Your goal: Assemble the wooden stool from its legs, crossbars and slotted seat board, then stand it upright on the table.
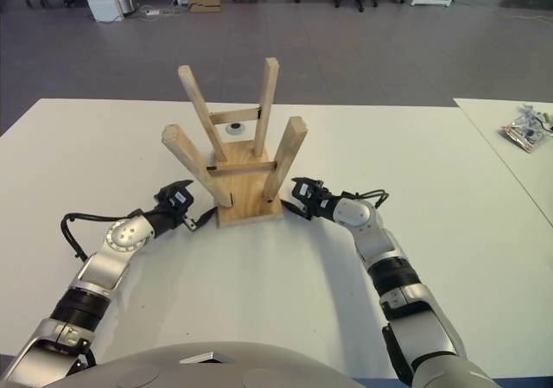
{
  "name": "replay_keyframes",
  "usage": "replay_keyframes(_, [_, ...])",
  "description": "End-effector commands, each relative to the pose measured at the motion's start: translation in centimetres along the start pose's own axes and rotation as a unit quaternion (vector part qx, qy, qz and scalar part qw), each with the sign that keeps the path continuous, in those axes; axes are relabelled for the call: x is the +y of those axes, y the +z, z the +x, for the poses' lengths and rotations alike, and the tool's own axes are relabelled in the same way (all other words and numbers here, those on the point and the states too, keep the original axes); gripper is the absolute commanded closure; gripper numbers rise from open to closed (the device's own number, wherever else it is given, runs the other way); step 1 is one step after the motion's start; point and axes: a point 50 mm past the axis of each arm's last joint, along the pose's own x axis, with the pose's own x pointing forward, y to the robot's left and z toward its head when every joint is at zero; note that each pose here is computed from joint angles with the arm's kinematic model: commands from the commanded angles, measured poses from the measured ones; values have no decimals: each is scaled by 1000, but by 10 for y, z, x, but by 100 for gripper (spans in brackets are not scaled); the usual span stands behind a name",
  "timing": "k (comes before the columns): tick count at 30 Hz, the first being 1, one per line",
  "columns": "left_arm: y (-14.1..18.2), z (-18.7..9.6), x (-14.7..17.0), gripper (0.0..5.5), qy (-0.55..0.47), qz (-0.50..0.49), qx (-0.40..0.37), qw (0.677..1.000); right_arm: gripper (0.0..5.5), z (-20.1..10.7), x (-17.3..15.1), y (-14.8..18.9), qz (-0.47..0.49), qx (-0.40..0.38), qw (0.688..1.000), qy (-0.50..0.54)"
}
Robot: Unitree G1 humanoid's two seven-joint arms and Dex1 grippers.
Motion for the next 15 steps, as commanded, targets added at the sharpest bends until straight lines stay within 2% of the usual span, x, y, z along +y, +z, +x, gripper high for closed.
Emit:
replay_keyframes(1, [-36, -28, 35, 67, 118, -34, 57, 991, 233, -12, 11, -11, 13, 23, 999, 21])
replay_keyframes(3, [-43, -40, 51, 67, 186, -98, 53, 976, 233, -22, 3, -13, 8, 36, 999, 8])
replay_keyframes(7, [-43, -45, 61, 67, 274, -201, 73, 938, 233, -39, -40, 2, -3, 26, 994, -103])
replay_keyframes(11, [44, -71, 107, 67, 335, -268, -184, 884, 233, -63, -87, 75, 68, -126, 970, -196])
replay_keyframes(13, [104, -80, 119, 67, 311, -273, -299, 860, 233, -75, -94, 125, 120, -240, 944, -190])
replay_keyframes(15, [145, -83, 116, 67, 257, -275, -359, 854, 233, -84, -92, 160, 152, -313, 923, -165])
